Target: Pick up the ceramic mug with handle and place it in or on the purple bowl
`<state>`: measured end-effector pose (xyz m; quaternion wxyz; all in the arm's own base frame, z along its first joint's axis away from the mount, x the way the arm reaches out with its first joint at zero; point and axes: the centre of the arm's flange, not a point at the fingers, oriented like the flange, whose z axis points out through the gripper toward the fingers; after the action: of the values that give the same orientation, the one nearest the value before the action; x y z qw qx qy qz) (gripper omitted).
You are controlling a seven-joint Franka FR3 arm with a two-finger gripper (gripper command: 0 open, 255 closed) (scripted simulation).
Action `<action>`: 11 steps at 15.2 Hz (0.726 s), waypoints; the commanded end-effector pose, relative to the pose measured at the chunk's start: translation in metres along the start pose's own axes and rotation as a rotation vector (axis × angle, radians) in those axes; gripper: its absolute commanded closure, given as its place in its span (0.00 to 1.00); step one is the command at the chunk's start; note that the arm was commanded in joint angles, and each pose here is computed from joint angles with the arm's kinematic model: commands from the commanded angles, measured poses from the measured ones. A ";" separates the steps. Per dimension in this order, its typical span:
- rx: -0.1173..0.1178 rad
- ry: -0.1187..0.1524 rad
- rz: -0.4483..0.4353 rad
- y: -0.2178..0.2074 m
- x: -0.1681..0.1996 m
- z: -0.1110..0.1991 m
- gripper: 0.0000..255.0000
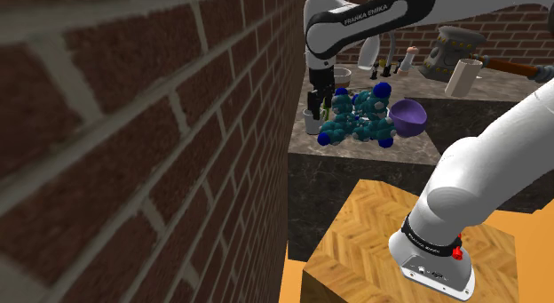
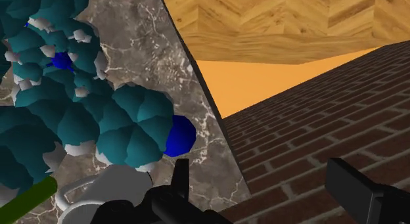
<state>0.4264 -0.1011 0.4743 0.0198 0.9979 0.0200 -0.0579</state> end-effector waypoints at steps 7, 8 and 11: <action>-0.030 -0.005 0.023 0.060 0.073 0.047 0.00; -0.033 -0.006 0.026 0.068 0.082 0.052 0.00; -0.044 -0.008 0.034 0.090 0.109 0.069 0.00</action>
<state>0.5225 -0.1806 0.4063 0.0406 0.9973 0.0052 -0.0609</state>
